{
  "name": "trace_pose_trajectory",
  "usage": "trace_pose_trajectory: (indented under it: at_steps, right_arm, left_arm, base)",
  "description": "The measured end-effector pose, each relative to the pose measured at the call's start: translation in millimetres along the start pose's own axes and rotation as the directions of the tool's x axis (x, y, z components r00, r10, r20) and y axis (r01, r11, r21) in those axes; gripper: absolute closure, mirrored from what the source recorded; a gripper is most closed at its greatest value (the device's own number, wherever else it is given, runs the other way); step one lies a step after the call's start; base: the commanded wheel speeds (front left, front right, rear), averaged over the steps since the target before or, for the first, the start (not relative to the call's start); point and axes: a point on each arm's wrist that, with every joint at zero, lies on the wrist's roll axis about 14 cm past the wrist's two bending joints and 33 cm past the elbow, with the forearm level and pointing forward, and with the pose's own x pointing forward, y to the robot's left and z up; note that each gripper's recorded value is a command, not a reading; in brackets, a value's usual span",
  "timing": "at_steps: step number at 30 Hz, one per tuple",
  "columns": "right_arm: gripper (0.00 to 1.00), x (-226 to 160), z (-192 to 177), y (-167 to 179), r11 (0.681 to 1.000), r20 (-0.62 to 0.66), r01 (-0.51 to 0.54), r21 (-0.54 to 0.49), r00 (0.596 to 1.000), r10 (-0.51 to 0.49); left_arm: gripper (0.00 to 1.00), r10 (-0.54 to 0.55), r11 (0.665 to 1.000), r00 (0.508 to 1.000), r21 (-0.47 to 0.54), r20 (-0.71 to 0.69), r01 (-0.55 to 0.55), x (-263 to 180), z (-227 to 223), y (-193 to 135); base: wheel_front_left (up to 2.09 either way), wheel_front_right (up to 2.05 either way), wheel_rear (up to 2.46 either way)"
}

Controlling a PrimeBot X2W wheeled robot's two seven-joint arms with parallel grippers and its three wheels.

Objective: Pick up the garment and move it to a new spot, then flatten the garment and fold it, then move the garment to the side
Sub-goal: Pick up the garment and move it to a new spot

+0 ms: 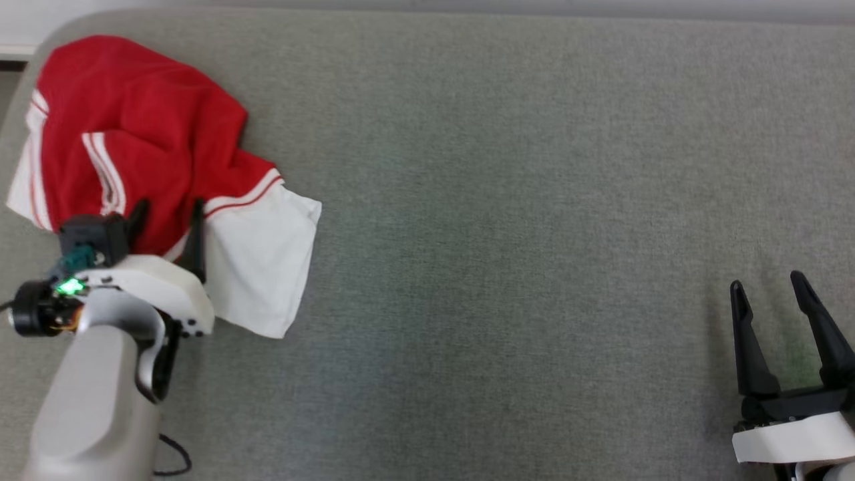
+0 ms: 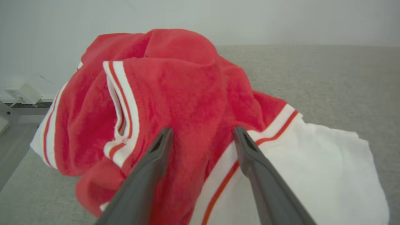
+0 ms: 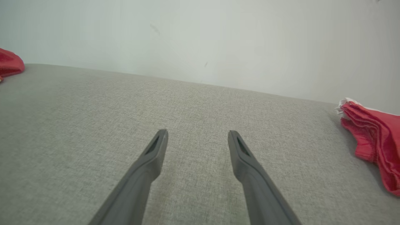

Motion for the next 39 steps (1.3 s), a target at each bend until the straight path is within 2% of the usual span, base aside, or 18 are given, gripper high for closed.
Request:
trace_pose_trajectory:
  at_steps: [8, 12, 13, 14, 21, 29, 32, 36, 39]
  right_arm:
    - [0.0, 8.1, -7.2, -10.7, 1.0, -0.007, 0.022, -0.007, 1.0, -0.022]
    - [0.0, 7.5, -13.6, -13.5, 1.0, -0.024, 0.029, -0.006, 0.999, -0.029]
    - [0.0, 7.5, -14.2, -13.7, 1.0, -0.025, 0.03, -0.006, 0.999, -0.03]
    - [0.0, 7.3, -14.5, -13.3, 1.0, -0.026, 0.03, -0.005, 0.999, -0.03]
    - [0.0, 2.7, -2.7, -9.8, 0.999, -0.002, 0.034, 0.011, 0.999, -0.034]
    - [0.0, -21.5, 22.9, -5.9, 0.999, 0.048, 0.048, 0.024, 0.998, -0.049]
    - [0.0, -34.2, 32.0, -4.6, 0.998, 0.067, 0.054, 0.026, 0.996, -0.056]
    - [0.0, -48.7, 44.9, -1.9, 0.998, 0.099, 0.061, 0.034, 0.993, -0.064]
    - [0.0, -59.9, 51.3, 0.1, 0.997, 0.116, 0.064, 0.04, 0.991, -0.068]
  left_arm:
    - [0.0, 0.066, 0.996, 0.994, 0.059, -0.091, -0.061, 39.0, -21.1, 14.7]
    - [0.0, 0.08, 0.996, 0.991, 0.054, -0.104, -0.075, 52.1, -22.0, 17.7]
    - [0.54, 0.079, 0.996, 0.991, 0.054, -0.11, -0.073, 54.0, -22.9, 17.6]
    - [1.0, 0.078, 0.996, 0.99, 0.048, -0.116, -0.073, 55.4, -23.4, 17.7]
    - [1.0, 0.047, 0.999, 0.997, -0.01, -0.054, -0.047, 52.3, 1.7, 10.7]
    - [1.0, -0.078, 0.995, 0.985, -0.045, 0.152, 0.085, 22.3, 73.7, -31.0]
    - [1.0, -0.148, 0.98, 0.962, -0.096, 0.231, 0.174, 2.8, 107.1, -56.7]
    - [1.0, -0.245, 0.956, 0.92, -0.081, 0.305, 0.281, -30.8, 142.2, -89.2]
    - [1.0, -0.335, 0.924, 0.882, -0.067, 0.332, 0.377, -59.8, 159.1, -118.6]
  base:
    - [0.0, 0.0, 0.0]
    - [0.0, 0.0, 0.0]
    - [0.0, 0.0, 0.0]
    - [0.0, 0.0, 0.0]
    - [0.0, 0.0, 0.0]
    - [0.0, 0.0, 0.0]
    - [0.0, 0.0, 0.0]
    - [0.0, 0.0, 0.0]
    - [0.0, 0.0, 0.0]
